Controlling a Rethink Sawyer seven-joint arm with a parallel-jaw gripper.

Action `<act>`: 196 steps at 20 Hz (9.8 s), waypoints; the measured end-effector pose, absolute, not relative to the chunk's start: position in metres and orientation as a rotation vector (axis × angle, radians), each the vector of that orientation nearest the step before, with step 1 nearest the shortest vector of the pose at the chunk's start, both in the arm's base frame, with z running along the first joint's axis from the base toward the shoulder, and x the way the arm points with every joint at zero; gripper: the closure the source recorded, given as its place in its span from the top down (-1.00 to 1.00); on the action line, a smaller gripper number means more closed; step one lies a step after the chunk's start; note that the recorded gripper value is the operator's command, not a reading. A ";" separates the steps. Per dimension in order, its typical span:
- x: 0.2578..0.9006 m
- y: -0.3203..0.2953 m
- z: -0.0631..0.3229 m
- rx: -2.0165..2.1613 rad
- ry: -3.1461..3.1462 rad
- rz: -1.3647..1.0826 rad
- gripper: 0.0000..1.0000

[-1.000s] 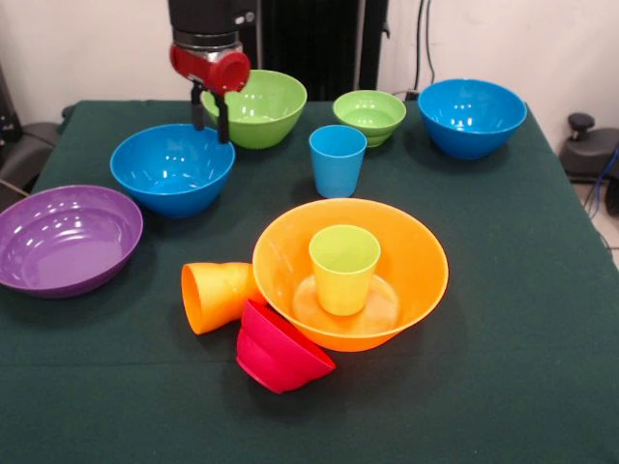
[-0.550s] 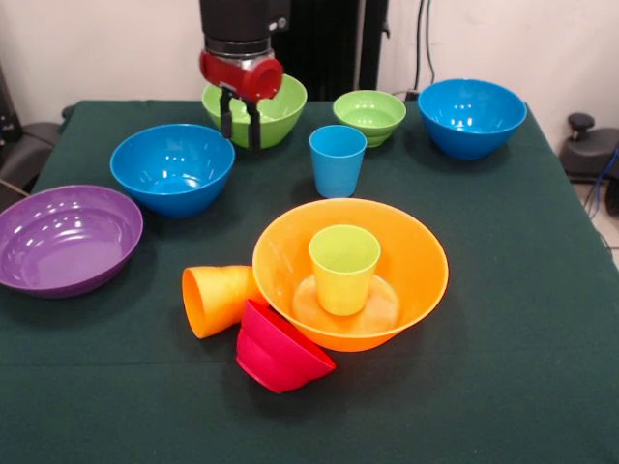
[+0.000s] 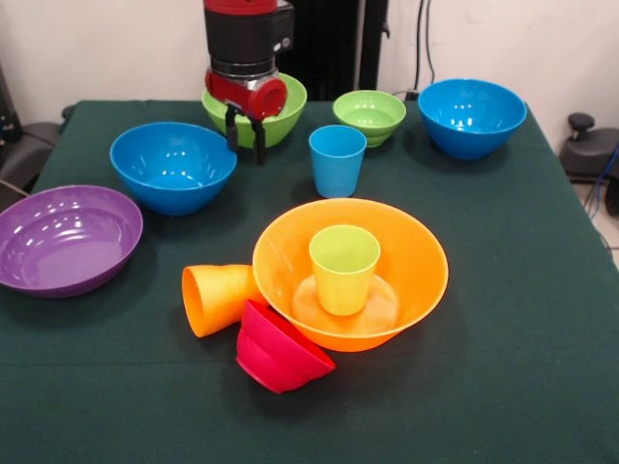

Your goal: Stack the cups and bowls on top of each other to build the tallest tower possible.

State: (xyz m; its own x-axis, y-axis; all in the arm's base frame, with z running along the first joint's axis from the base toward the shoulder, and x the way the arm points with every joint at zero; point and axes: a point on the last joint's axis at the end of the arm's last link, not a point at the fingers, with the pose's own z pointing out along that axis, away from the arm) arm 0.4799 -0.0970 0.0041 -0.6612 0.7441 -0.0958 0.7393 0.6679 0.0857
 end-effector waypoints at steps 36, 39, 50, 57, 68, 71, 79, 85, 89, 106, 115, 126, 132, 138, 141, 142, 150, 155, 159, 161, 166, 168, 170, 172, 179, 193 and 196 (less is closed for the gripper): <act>0.504 -0.130 0.020 1.238 2.669 0.034 1.00; 0.508 -0.132 0.010 1.240 2.671 0.036 1.00; 0.517 -0.137 -0.019 1.252 2.680 0.043 1.00; 0.515 -0.137 -0.030 1.261 2.690 0.043 1.00; 0.517 -0.146 -0.030 1.263 2.679 0.023 -1.00; 0.518 -0.148 -0.030 1.262 2.676 0.020 -1.00; 0.518 -0.156 -0.022 1.263 2.668 -0.005 -1.00; 0.517 -0.175 0.022 1.292 2.679 -0.056 -1.00; 0.520 -0.186 0.068 1.315 2.699 -0.089 -1.00; 0.564 -0.158 0.218 1.303 2.779 -0.148 -1.00; 0.618 -0.137 0.268 1.264 2.754 -0.102 -1.00; 0.680 -0.125 0.313 1.361 2.657 -0.099 -1.00; 0.704 -0.102 0.315 1.473 2.648 -0.140 -1.00; 0.720 -0.070 0.294 1.466 2.671 -0.171 -1.00; 0.721 -0.050 0.274 1.437 2.714 -0.190 -1.00; 0.721 -0.045 0.268 1.431 2.725 -0.195 -1.00; 0.723 -0.035 0.192 1.390 2.768 -0.240 -1.00; 0.723 -0.048 0.124 1.349 2.764 -0.321 -1.00; 0.723 -0.055 0.087 1.352 2.787 -0.370 -1.00; 0.725 -0.061 0.067 1.353 2.803 -0.405 -1.00; 0.729 -0.066 0.040 1.377 2.841 -0.463 -1.00; 0.727 -0.065 0.034 1.408 2.870 -0.494 -1.00; 0.725 -0.063 0.035 1.425 2.887 -0.510 -1.00; 0.721 -0.056 0.043 1.465 2.927 -0.550 -1.00; 0.719 -0.041 0.080 1.523 2.964 -0.594 -1.00; 0.776 -0.031 0.146 1.523 2.854 -0.511 -1.00; 0.795 -0.025 0.146 1.529 2.811 -0.477 -1.00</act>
State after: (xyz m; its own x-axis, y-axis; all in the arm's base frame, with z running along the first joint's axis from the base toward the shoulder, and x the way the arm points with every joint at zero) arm 0.7954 -0.0252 0.1463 -0.5498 0.8333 -0.0575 0.8056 0.5108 -0.3001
